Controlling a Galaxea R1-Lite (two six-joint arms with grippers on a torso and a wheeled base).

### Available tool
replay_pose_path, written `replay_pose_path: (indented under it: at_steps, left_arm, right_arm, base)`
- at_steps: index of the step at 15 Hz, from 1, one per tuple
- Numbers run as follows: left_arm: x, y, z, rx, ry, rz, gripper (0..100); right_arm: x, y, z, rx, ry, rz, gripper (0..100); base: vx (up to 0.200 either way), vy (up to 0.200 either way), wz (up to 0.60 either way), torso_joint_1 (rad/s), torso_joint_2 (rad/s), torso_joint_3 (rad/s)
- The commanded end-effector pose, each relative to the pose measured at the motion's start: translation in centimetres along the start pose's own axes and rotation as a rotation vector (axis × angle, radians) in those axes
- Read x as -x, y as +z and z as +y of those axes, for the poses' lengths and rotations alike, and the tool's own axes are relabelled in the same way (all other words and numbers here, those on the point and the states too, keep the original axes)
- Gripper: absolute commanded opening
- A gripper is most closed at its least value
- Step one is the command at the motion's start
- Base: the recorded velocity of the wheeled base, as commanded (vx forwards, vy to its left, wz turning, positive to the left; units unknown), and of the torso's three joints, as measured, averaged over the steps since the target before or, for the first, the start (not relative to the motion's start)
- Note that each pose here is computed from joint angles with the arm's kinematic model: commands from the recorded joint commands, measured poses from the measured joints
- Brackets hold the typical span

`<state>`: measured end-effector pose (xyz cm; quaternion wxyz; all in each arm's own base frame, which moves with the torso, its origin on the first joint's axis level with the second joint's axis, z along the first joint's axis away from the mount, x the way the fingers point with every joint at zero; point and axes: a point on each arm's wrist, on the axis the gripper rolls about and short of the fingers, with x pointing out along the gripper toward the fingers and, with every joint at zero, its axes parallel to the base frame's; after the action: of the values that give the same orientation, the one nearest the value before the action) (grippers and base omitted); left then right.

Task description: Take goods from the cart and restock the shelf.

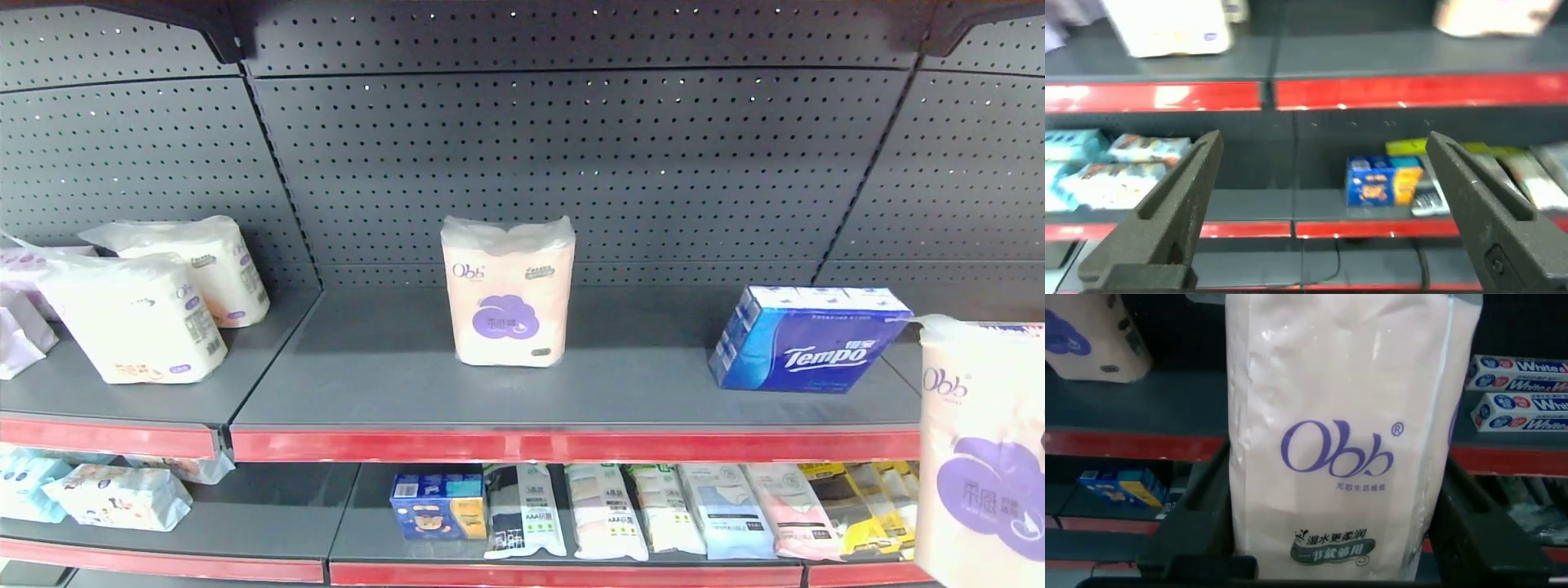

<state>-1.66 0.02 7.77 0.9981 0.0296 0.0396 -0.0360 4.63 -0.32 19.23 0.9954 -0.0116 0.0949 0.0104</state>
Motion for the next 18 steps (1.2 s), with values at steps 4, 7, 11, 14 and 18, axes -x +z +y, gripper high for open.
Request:
replay_pose_path:
  at_steps: [4,7,11,14,18]
  left_arm:
    - [-0.4,4.8,0.4,0.023,-0.180,-0.007,100]
    - [-6.3,13.6,0.0,0.180,-0.171,0.124,100]
    - [-15.2,14.1,0.8,0.182,-0.058,0.183,100]
    - [-20.8,13.0,2.4,0.157,-0.242,0.151,100]
    - [-26.3,10.1,5.7,0.004,-0.436,0.126,100]
  right_arm:
    - [2.2,0.4,0.3,0.036,-0.013,-0.005,0]
    - [2.1,0.5,0.3,0.056,-0.027,-0.004,0]
    - [2.5,1.8,0.2,0.063,-0.044,-0.039,0]
    - [2.3,2.0,0.2,0.063,-0.035,-0.033,0]
    - [2.1,2.1,0.2,0.085,-0.023,-0.025,0]
  base:
    - [0.000,0.000,0.00,0.000,0.00,0.000]
    - [0.000,0.000,0.00,0.000,0.00,0.000]
    - [0.000,0.000,0.00,0.000,0.00,0.000]
    - [0.000,0.000,0.00,0.000,0.00,0.000]
    - [0.000,0.000,0.00,0.000,0.00,0.000]
